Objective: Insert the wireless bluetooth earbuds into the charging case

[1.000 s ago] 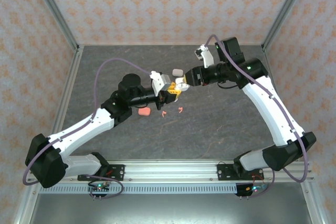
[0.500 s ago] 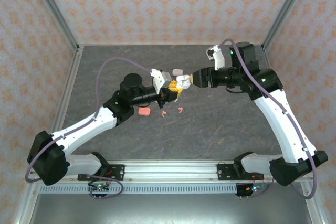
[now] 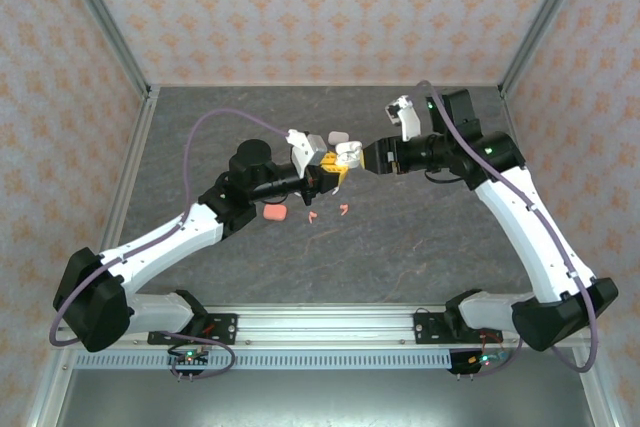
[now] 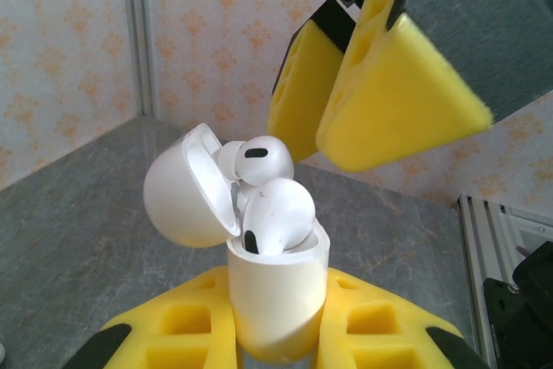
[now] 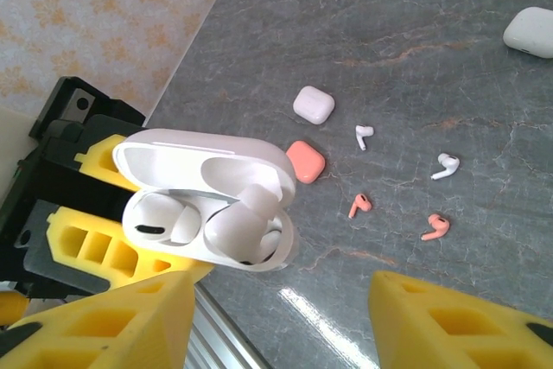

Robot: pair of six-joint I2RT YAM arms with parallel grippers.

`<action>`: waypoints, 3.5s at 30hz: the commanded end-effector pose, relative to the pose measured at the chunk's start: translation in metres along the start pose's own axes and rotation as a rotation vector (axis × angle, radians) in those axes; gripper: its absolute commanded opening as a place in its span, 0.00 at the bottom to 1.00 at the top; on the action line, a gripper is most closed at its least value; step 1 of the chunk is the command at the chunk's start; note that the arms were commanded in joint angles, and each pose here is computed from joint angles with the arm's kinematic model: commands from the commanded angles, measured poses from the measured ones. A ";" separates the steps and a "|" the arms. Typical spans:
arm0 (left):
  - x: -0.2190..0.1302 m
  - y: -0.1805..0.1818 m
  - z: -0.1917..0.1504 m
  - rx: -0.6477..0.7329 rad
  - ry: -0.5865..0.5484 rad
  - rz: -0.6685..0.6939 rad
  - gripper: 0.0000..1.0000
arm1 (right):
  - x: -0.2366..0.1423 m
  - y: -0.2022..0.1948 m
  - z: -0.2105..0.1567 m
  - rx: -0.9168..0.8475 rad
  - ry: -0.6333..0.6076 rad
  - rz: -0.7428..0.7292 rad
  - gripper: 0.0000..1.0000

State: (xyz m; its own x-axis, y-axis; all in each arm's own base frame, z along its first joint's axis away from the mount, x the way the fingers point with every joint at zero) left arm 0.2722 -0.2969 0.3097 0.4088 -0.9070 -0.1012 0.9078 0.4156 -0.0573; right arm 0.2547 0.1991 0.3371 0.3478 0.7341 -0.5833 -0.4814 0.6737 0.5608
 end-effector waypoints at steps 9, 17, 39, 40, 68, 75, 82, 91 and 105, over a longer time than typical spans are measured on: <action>-0.001 -0.003 0.029 0.040 -0.084 0.004 0.00 | 0.005 -0.010 0.008 -0.005 -0.018 -0.050 0.50; -0.001 -0.002 0.029 0.044 -0.084 0.005 0.00 | 0.005 -0.015 0.008 -0.007 -0.024 -0.081 0.47; -0.003 0.028 0.024 0.062 -0.112 0.258 0.00 | -0.044 -0.009 0.029 0.108 -0.227 -0.198 0.55; -0.003 0.030 0.025 0.067 -0.114 0.281 0.00 | -0.044 -0.008 0.032 0.140 -0.245 -0.189 0.55; 0.012 0.031 0.028 0.089 -0.122 0.337 0.00 | 0.006 0.016 0.081 0.274 -0.357 -0.109 0.48; 0.012 0.031 0.028 0.088 -0.121 0.341 0.00 | 0.014 0.013 0.074 0.280 -0.320 -0.118 0.44; 0.012 0.032 0.028 0.088 -0.118 0.346 0.00 | 0.021 0.010 0.067 0.290 -0.285 -0.121 0.36; 0.013 0.033 0.027 0.083 -0.111 0.350 0.00 | 0.025 0.007 0.059 0.297 -0.257 -0.134 0.34; 0.013 0.034 0.025 0.080 -0.105 0.352 0.00 | 0.032 0.001 0.051 0.301 -0.231 -0.152 0.31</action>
State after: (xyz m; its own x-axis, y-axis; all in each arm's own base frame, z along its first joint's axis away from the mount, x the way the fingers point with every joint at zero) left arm 0.3082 -0.2958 0.3137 0.6885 -0.7239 -0.0446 0.7252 0.6879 0.0293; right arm 0.3087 0.2268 0.3559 0.5974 0.6055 -0.5259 -0.1646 0.7343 0.6585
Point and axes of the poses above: each hand's point on the last joint's axis, 136 mm out from that joint toward the fingers, its own x axis out along the fingers, its own y axis along the line the jaws close on, z = x × y, the point moved 2 cm from there along -x, back along the fingers, and after that the axes turned 3 degrees about x, right-handed, at the moved point
